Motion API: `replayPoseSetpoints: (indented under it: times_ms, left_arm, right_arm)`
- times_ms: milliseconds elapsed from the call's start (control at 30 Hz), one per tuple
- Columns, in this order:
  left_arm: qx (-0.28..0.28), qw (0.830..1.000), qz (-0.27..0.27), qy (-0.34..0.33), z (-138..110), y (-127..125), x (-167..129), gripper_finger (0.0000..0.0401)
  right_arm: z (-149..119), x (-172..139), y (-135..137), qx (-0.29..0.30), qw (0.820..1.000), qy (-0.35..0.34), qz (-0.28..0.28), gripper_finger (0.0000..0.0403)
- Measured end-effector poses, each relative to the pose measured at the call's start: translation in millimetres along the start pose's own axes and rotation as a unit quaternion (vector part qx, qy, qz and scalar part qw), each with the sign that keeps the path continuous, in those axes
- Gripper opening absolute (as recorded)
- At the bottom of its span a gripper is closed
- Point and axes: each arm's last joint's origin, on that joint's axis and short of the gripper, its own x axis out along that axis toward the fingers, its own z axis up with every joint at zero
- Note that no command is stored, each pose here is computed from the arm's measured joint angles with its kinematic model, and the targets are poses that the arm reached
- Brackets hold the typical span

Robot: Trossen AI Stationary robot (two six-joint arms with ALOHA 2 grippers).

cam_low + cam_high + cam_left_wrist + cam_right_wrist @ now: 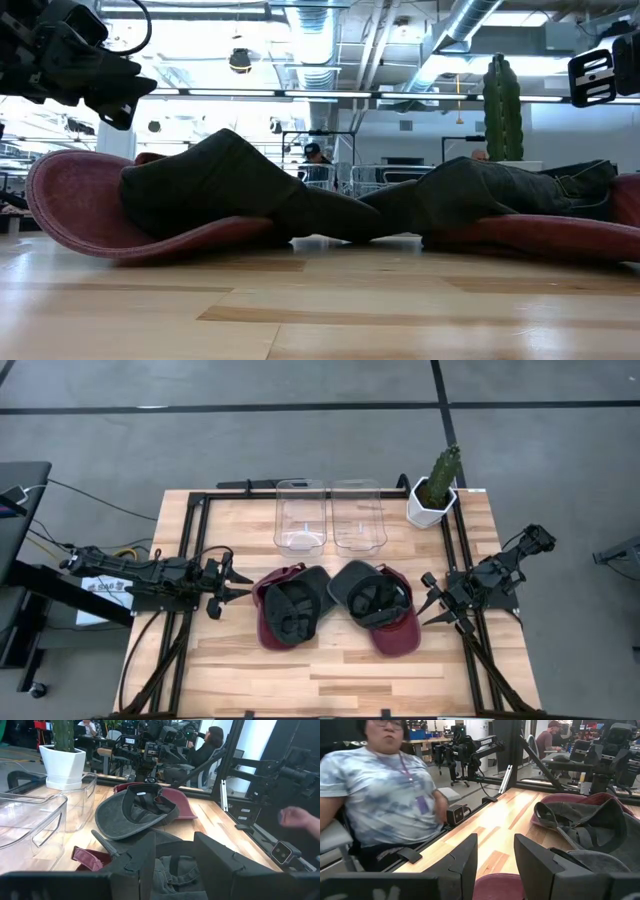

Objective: Pick & Place hat

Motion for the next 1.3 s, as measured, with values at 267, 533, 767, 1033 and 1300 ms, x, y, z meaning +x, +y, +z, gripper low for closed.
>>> replayPoseSetpoints:
  times_ms: [267, 533, 767, 1033, 1300]
  left_arm:
    - [0.0, 1.0, 0.0, 0.0, 0.0, 0.0, 0.0, 0.0132]
    - [-0.001, 1.0, 0.0, 0.0, 0.0, 0.0, 0.0, 0.0132]
    - [-0.001, 1.0, 0.0, 0.0, 0.1, 0.0, 0.0, 0.0132]
    - [-0.001, 1.0, 0.0, 0.0, 0.1, -0.1, 0.0, 0.0132]
    - [-0.001, 1.0, 0.0, 0.0, 0.1, 0.0, 0.0, 0.0132]
  right_arm:
    - [-0.1, 0.0, 0.0, 0.0, 1.0, 0.0, 0.0, 0.0118]
    - [0.9, 0.1, 0.0, -0.079, 0.997, -0.006, -0.001, 0.0118]
    - [24.7, -3.2, 0.0, -0.042, 0.991, -0.131, -0.002, 0.0118]
    - [58.2, -19.6, -2.1, -0.13, 0.939, -0.315, -0.055, 0.0118]
    - [66.1, -25.3, -3.7, -0.128, 0.922, -0.36, -0.07, 0.0118]
